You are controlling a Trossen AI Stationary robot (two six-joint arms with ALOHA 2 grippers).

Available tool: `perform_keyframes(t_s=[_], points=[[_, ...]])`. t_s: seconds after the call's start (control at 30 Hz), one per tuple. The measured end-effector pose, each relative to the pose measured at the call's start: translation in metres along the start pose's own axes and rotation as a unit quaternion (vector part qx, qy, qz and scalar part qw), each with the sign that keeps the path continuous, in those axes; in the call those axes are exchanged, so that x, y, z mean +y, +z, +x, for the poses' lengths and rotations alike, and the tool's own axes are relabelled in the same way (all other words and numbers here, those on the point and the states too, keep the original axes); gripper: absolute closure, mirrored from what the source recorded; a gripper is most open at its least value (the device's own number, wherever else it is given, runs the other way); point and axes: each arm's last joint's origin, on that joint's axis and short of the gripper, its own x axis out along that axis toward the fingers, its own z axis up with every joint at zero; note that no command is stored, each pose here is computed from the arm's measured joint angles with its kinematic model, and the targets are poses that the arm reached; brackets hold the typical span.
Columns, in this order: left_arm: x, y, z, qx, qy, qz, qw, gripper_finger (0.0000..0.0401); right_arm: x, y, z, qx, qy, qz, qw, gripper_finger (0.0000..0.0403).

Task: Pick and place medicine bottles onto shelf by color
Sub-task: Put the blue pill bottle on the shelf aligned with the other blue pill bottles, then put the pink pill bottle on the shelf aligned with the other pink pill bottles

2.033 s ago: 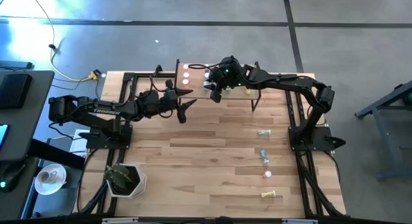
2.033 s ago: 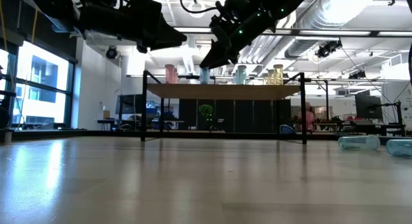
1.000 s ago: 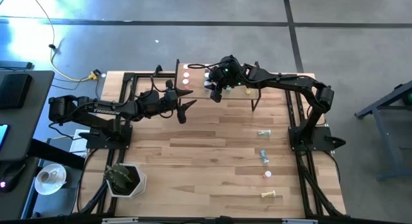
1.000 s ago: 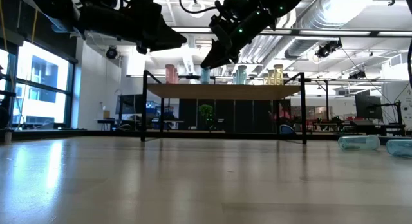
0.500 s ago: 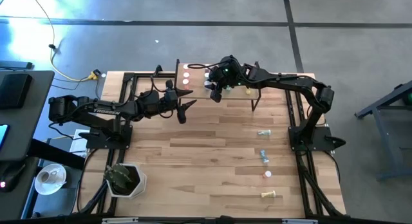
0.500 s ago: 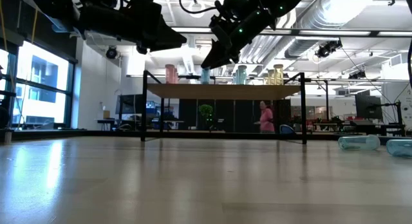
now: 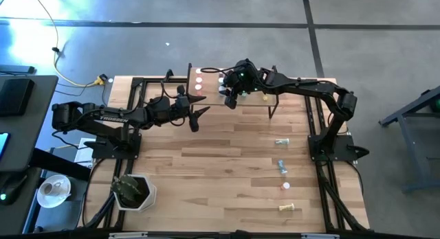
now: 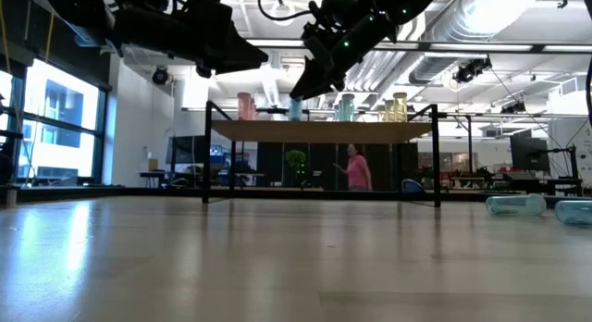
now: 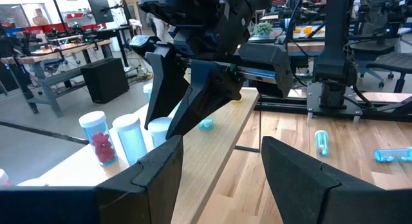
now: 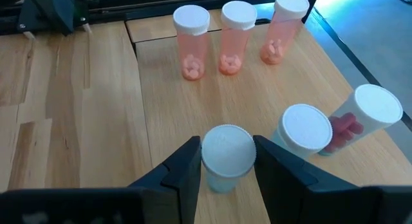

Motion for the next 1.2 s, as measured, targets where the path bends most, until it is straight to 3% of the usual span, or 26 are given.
perform_keyframes(t_s=[0.37, 0.87, 1.2], points=[[0.0, 0.0, 0.0, 0.0, 0.0, 0.0, 1.0, 0.0201, 0.0, 0.001, 0.0, -0.005, -0.001, 0.0, 1.0, 0.0231], [0.0, 0.0, 0.0, 0.0, 0.0, 0.0, 1.0, 0.0201, 0.0, 0.007, -0.008, -0.028, -0.004, -0.002, 1.0, 0.0229], [0.0, -0.001, 0.0, 0.007, -0.001, 0.002, 1.0, 0.0201, 0.005, 0.021, -0.043, -0.056, -0.004, 0.007, 0.998, 0.0229]])
